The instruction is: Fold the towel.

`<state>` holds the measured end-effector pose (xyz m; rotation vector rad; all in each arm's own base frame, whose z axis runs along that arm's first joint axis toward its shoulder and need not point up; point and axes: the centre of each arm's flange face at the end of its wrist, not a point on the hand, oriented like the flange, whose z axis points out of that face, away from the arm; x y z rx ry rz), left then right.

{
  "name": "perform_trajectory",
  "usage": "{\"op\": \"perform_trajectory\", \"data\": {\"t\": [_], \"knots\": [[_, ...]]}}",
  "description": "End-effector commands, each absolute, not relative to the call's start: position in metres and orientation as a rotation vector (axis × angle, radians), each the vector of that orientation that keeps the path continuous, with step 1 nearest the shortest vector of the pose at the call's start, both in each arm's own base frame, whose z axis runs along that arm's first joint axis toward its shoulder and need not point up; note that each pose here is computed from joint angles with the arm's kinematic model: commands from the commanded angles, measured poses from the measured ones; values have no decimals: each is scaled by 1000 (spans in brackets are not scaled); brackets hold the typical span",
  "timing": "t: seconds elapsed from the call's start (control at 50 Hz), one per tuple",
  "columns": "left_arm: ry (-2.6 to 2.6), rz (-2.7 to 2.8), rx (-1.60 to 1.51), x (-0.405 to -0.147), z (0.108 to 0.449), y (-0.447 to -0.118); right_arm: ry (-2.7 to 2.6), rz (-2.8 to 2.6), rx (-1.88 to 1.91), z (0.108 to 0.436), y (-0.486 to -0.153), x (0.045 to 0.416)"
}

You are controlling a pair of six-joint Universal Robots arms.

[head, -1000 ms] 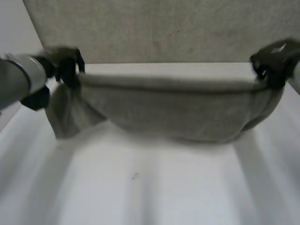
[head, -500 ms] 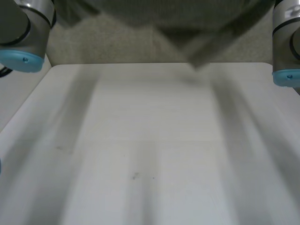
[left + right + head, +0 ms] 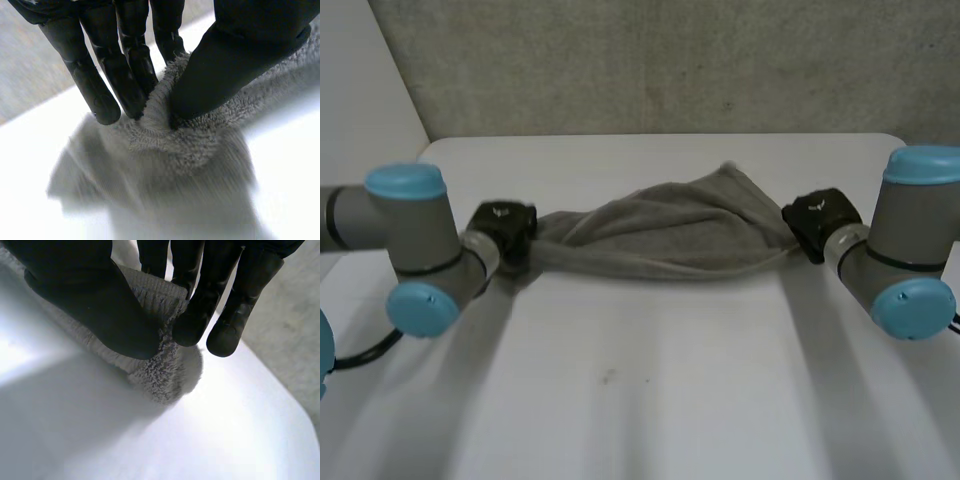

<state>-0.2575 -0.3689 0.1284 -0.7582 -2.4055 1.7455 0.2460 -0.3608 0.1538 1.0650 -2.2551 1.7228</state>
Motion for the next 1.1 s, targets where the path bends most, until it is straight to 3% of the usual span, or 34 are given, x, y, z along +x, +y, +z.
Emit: {"op": "perform_trajectory", "data": {"t": [0.02,0.18,0.4,0.6,0.82,1.1], "knots": [[-2436,1728,-885,-249,140,-342,-2251,1742,1046,171,-346,239],[-2374,1799,-892,-239,185,-309,-2251,1739,1040,185,-320,231],[-2254,1869,-909,-245,206,-319,-2207,1778,952,177,-323,211],[-2290,1814,-914,-257,183,-354,-2226,1758,962,167,-320,211],[-2370,1696,-930,-262,161,-371,-2234,1744,976,163,-318,213],[-2362,1668,-953,-264,171,-352,-2233,1726,989,159,-319,213]]}}
